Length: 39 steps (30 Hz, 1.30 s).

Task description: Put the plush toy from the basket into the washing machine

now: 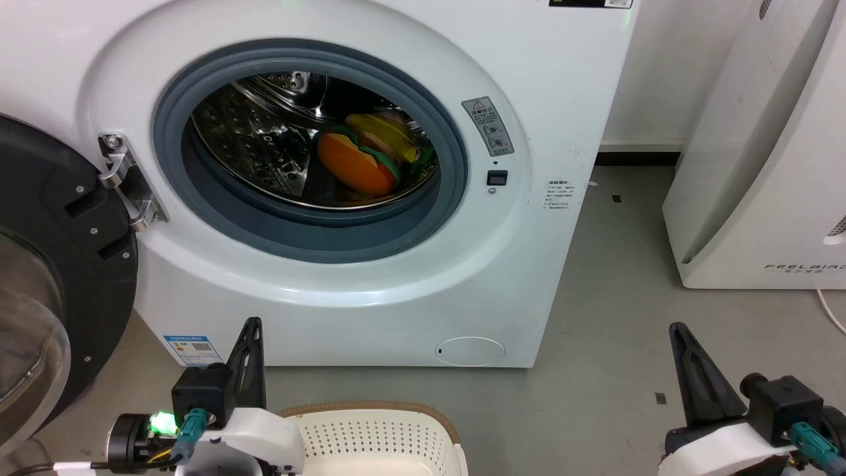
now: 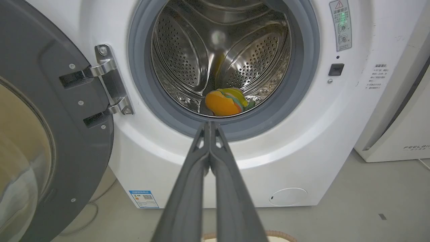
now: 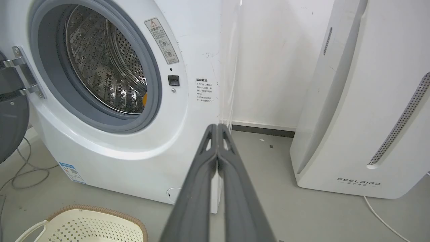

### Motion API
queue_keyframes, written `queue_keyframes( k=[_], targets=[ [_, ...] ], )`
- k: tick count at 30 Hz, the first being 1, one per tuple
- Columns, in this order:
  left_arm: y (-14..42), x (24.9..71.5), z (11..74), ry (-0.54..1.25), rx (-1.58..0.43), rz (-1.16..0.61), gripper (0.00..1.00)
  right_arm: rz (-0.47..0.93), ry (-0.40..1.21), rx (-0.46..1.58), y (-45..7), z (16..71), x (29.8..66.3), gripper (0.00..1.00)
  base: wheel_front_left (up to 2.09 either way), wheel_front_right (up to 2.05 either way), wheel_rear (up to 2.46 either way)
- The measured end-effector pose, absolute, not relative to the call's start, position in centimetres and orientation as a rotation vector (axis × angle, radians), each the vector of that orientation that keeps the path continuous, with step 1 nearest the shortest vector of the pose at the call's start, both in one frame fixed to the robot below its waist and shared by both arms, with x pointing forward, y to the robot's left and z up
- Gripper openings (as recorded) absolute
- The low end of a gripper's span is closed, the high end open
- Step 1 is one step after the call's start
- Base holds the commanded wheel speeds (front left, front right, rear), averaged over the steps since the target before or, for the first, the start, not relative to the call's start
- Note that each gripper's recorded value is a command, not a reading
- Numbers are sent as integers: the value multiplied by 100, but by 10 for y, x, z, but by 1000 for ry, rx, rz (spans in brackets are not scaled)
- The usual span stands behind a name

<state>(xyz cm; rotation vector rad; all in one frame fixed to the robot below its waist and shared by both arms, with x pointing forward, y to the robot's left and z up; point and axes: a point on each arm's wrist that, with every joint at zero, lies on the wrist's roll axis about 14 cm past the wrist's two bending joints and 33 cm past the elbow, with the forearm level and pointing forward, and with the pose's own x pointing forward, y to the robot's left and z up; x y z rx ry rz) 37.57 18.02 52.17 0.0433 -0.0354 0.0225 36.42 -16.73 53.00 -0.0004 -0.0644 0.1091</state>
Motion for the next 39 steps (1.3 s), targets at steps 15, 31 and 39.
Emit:
queue_keyframes(
  k=[15,31,39],
  targets=[
    [179,376,525,-31,42,14,0,115,-42,-11,-165,528,366,0,0,0,0],
    [178,376,528,-21,41,7,0,120,-10,-24,-163,524,366,0,0,0,0],
    [177,376,530,-19,42,2,0,124,-6,-31,-162,526,368,0,0,0,0]
  ],
)
